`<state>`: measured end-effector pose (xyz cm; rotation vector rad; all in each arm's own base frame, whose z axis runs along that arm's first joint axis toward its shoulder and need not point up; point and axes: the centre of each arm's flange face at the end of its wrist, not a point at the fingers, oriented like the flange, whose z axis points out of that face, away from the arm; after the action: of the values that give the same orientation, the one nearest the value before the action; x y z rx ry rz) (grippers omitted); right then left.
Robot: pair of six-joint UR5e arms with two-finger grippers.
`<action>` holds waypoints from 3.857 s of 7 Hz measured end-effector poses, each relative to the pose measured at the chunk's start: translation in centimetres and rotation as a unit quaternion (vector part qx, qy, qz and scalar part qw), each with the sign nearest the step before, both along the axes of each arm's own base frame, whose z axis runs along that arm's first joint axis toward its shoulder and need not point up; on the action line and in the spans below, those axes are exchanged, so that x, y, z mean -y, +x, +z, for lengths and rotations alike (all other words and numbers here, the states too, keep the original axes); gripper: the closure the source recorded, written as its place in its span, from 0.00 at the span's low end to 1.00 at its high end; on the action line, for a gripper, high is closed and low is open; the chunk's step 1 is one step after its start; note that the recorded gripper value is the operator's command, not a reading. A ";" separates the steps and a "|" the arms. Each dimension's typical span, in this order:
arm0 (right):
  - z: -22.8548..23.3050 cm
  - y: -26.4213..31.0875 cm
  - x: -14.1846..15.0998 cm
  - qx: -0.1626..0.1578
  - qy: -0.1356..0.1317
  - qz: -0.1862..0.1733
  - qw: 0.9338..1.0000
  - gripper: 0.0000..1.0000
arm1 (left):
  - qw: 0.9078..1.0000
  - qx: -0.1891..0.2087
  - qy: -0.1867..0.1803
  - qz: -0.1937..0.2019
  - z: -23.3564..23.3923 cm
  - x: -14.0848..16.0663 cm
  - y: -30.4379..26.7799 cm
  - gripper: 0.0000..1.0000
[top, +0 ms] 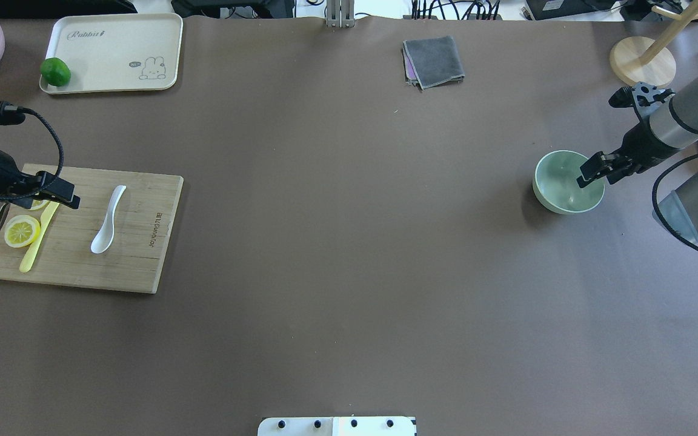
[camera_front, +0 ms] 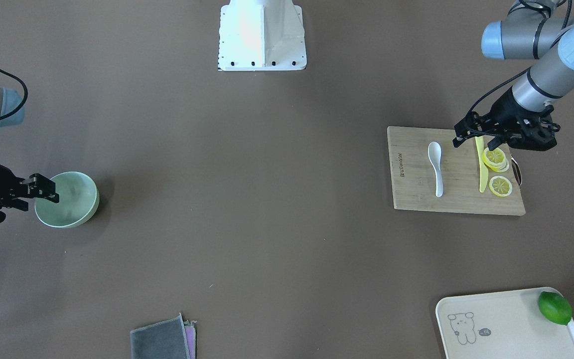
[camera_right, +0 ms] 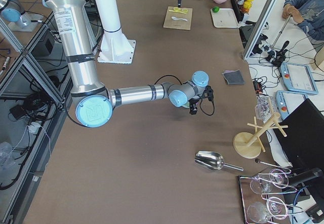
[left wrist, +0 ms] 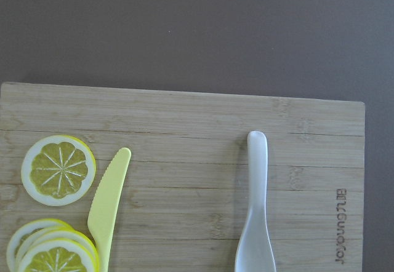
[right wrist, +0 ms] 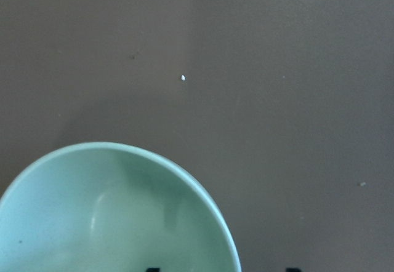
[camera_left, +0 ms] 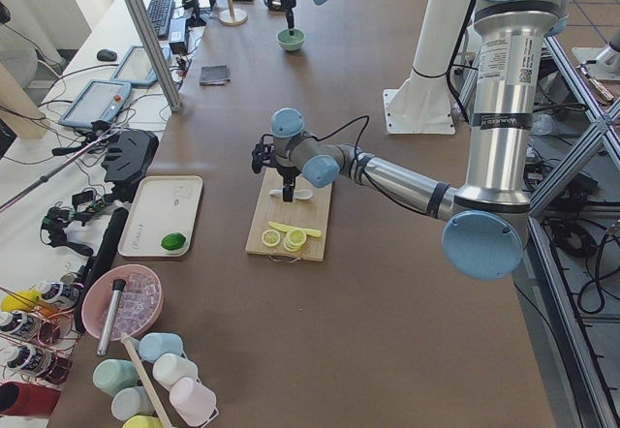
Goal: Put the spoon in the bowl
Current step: 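Move left gripper over the white spoon while right gripper reaches the bowl, then grasp the white spoon with the left gripper while the right gripper drags the bowl closer, then carry the spoon into the bowl with left gripper while right gripper withdraws, then open the left gripper to release the spoon into the bowl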
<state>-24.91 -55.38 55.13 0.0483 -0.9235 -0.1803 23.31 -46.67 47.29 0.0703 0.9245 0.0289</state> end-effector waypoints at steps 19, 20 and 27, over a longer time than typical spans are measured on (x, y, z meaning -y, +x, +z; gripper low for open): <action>-28.7 -28.5 -14.0 0.085 -0.102 0.122 0.984 0.00 | 0.999 -0.018 0.040 0.006 -9.8 3.0 14.2 1.00; -28.3 -26.4 -13.4 0.085 -0.105 0.127 0.983 0.00 | 0.998 -0.051 0.032 0.014 -15.0 1.3 18.7 1.00; -17.5 -7.8 -7.5 0.049 -0.101 0.122 0.986 0.00 | 0.990 -0.130 0.051 0.023 -33.4 -1.7 32.3 0.02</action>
<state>-32.73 -47.90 37.63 -0.0180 -1.0221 0.1445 55.61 -44.98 13.90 0.1496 1.1857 0.1124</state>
